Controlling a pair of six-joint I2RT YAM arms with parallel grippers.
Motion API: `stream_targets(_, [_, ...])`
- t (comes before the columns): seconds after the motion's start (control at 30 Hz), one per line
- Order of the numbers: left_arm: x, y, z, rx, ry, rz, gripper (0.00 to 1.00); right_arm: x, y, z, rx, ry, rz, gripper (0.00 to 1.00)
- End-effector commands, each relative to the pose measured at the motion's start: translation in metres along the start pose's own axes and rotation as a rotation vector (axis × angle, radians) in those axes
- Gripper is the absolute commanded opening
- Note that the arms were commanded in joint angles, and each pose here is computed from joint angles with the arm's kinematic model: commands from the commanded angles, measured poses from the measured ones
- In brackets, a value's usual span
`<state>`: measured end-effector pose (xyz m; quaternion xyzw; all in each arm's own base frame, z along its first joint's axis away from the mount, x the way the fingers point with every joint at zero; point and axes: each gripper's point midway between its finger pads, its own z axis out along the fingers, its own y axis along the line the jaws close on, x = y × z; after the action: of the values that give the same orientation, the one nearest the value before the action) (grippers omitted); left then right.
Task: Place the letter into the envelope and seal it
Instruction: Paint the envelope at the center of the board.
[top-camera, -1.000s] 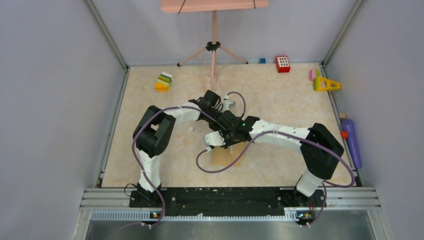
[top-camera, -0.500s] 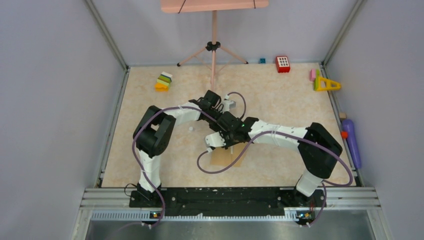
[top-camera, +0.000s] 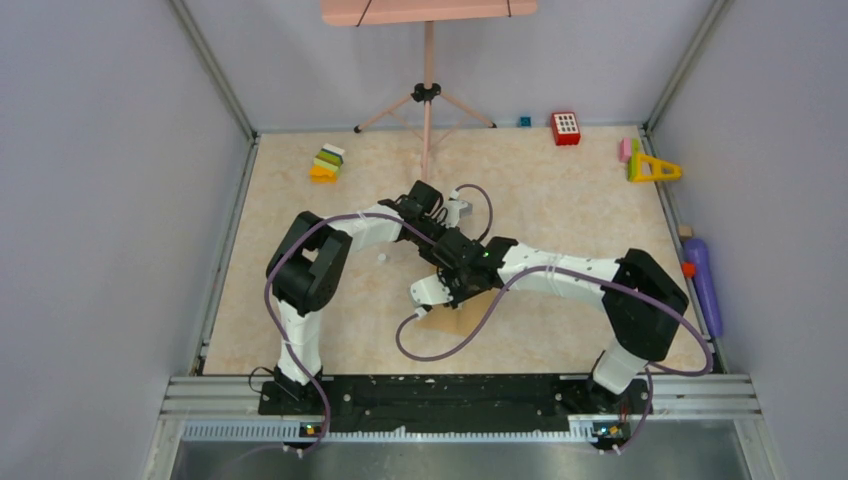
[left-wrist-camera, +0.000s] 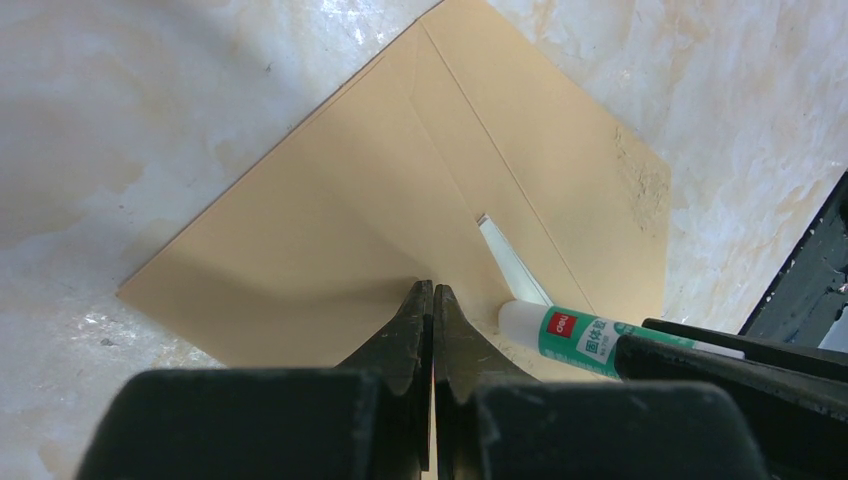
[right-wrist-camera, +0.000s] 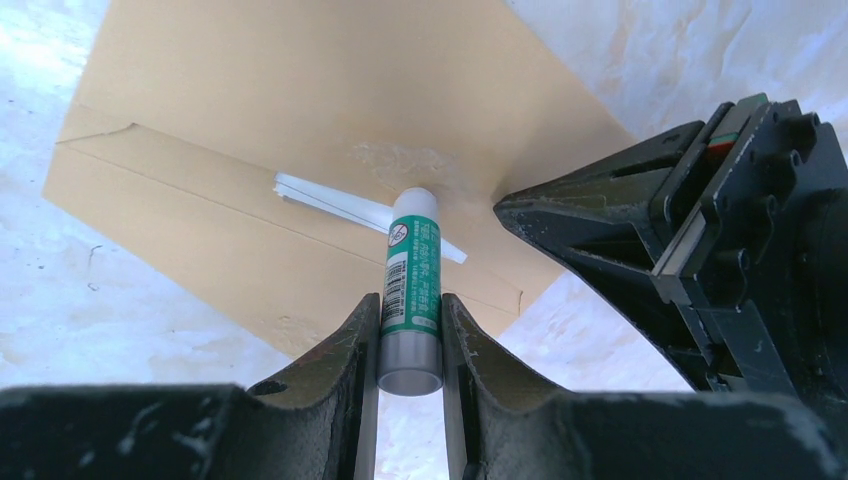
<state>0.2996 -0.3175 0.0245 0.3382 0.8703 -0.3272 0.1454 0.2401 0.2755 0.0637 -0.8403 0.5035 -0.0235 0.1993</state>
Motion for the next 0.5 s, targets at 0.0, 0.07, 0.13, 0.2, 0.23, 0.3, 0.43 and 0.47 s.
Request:
stream_targets(0.0, [0.016,0.015,0.007,-0.083,0.042,-0.003,0.0,-0.017,0.019,-0.009,-0.071,-0.061,-0.04,0.0])
stream_targets(0.07, [0.016,0.015,0.007,-0.085,0.041,-0.004,0.0,-0.02,0.021,-0.011,-0.073,-0.067,-0.049,0.0])
stream_targets(0.13, [0.016,0.015,0.007,-0.087,0.04,-0.004,0.0,-0.022,0.024,-0.012,-0.082,-0.073,-0.056,0.0])
stream_targets(0.2, [0.016,0.016,0.007,-0.087,0.041,-0.005,0.0,-0.025,0.027,-0.012,-0.088,-0.081,-0.063,0.0])
stream_targets(0.23, [0.016,0.015,0.007,-0.087,0.041,-0.005,0.0,-0.025,0.028,-0.012,-0.091,-0.081,-0.065,0.0])
stream_targets(0.3, [0.016,0.016,0.007,-0.087,0.041,-0.005,0.0,-0.026,0.031,-0.012,-0.098,-0.082,-0.069,0.0])
stream_targets(0.43, [0.015,0.015,0.007,-0.086,0.039,-0.004,0.0,-0.03,0.036,-0.014,-0.117,-0.099,-0.075,0.0])
stream_targets(0.47, [0.016,0.015,0.007,-0.087,0.039,-0.004,0.0,-0.031,0.036,-0.015,-0.117,-0.102,-0.078,0.0])
